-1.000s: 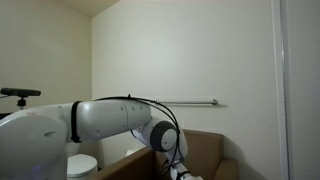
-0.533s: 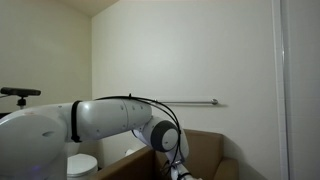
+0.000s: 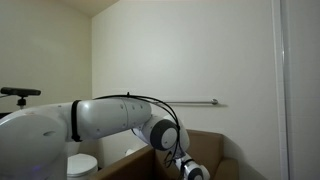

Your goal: Use the towel to wipe the seat of the sofa.

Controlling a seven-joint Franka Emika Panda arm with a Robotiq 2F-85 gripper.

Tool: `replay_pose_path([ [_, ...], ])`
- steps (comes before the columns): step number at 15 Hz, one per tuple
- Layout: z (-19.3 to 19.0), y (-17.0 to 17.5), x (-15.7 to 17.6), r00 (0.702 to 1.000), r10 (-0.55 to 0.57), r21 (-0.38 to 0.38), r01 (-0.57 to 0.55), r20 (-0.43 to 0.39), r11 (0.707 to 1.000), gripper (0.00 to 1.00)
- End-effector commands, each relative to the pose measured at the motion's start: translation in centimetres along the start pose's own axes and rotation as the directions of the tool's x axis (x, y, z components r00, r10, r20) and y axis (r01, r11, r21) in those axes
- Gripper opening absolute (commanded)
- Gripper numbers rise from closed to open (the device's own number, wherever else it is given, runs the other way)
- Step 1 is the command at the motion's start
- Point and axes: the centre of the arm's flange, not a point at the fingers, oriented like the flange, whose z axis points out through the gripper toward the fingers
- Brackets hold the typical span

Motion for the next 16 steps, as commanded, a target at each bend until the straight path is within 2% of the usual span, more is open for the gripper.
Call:
replay_pose_path([
  [1, -0.7, -0.6, -0.1, 1.0, -0.01, 0.003, 0.01, 0.005, 1.0, 0.24],
  [4, -0.5, -0.4, -0.1, 1.0, -0.016, 0.007, 0.016, 0.01, 1.0, 0.24],
  [5, -0.3, -0.3, 0.0, 1.0, -0.017, 0.008, 0.017, 0.013, 1.0, 0.07],
  [8, -3.9, -1.6, 1.5, 1.0, -0.019, -0.005, 0.019, -0.017, 1.0, 0.06],
  [12, -9.0, -6.5, 2.6, 0.973, -0.002, -0.156, -0.035, -0.23, 0.987, 0.06],
  [14, -9.4, -9.0, 3.4, 0.947, -0.027, -0.225, -0.048, -0.319, 0.973, 0.06],
  [16, -7.9, -10.9, 4.9, 0.926, -0.06, -0.315, -0.065, -0.372, 0.947, 0.06],
])
